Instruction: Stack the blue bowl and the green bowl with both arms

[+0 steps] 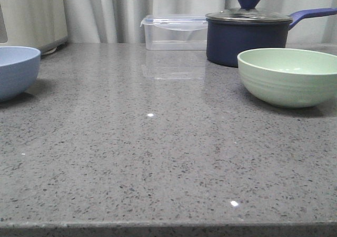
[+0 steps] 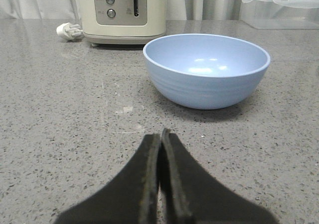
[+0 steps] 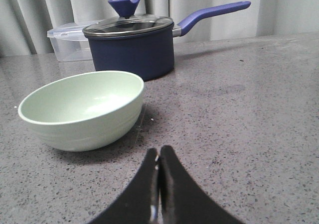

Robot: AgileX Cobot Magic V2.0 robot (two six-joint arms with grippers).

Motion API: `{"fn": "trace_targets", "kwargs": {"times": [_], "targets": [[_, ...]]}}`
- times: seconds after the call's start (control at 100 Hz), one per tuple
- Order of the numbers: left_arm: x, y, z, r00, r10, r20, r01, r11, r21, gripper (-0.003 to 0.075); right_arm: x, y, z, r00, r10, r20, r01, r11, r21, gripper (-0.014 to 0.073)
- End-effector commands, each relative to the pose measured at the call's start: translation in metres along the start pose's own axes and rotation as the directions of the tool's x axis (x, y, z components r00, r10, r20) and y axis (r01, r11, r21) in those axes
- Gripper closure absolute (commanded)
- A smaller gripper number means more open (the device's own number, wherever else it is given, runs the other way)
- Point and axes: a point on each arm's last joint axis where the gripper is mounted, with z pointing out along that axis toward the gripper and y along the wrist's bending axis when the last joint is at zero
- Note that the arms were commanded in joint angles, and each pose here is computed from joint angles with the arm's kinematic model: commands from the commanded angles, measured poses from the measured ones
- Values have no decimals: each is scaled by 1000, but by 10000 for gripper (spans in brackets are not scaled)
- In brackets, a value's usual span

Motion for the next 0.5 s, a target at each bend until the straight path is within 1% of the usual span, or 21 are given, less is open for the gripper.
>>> {"fn": "trace_targets", "kwargs": {"times": [0.0, 0.49], "targets": [[5, 1, 0, 997, -15, 74, 15, 1000, -1, 741, -9, 1, -2, 995, -14, 101, 15, 1000, -12, 676], [4, 1, 0, 997, -14, 80, 15, 1000, 0, 741, -9, 1, -2, 995, -14, 101, 15, 1000, -12, 676]]}}
